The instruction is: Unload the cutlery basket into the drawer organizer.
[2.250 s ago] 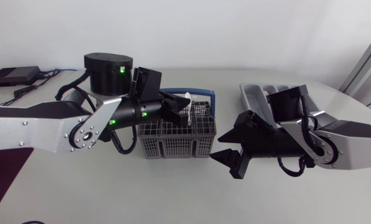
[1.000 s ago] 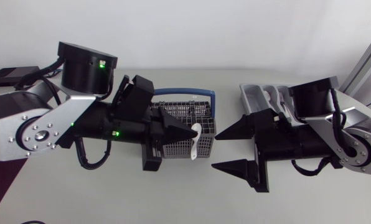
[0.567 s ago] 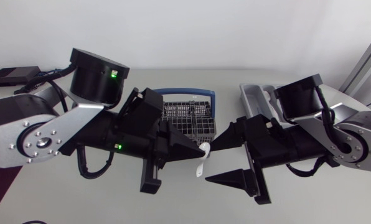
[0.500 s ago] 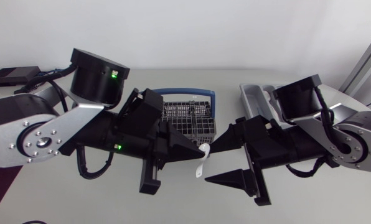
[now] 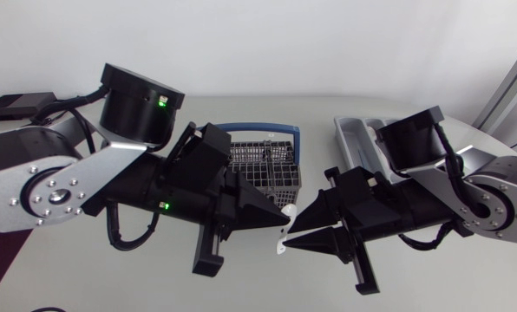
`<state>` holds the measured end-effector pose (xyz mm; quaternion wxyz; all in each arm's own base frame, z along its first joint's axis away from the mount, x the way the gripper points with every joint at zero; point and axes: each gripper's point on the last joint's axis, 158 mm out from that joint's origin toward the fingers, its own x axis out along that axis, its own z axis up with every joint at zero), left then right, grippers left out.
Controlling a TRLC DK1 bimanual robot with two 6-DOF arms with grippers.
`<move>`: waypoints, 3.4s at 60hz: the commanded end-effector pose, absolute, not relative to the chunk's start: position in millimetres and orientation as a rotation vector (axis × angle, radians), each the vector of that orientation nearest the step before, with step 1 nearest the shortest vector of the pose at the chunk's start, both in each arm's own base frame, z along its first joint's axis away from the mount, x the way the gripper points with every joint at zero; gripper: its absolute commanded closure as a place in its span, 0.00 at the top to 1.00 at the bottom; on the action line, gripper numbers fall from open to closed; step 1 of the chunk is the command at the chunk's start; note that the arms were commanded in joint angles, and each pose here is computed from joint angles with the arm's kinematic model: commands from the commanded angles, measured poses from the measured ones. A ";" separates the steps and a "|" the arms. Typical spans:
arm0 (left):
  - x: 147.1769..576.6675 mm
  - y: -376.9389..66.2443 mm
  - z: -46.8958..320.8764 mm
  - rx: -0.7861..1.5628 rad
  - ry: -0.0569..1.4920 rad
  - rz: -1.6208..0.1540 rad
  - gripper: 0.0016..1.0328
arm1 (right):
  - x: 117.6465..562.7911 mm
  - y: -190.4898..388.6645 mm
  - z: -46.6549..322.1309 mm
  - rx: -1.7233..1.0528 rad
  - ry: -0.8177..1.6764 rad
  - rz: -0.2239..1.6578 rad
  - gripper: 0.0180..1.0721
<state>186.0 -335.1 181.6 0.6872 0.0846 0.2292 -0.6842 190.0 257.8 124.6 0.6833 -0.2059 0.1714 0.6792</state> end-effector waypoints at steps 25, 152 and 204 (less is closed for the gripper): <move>189.1 -342.4 200.9 0.197 0.452 -1.551 0.06 | 177.2 256.2 124.9 -0.476 0.389 1.556 0.05; 328.7 -218.7 127.1 0.258 0.671 -0.629 0.96 | 337.8 -119.4 -14.0 -1.275 0.768 0.352 0.30; 328.3 -167.8 121.5 0.267 0.668 -0.525 0.95 | 316.5 47.7 105.2 -0.859 0.539 0.507 0.92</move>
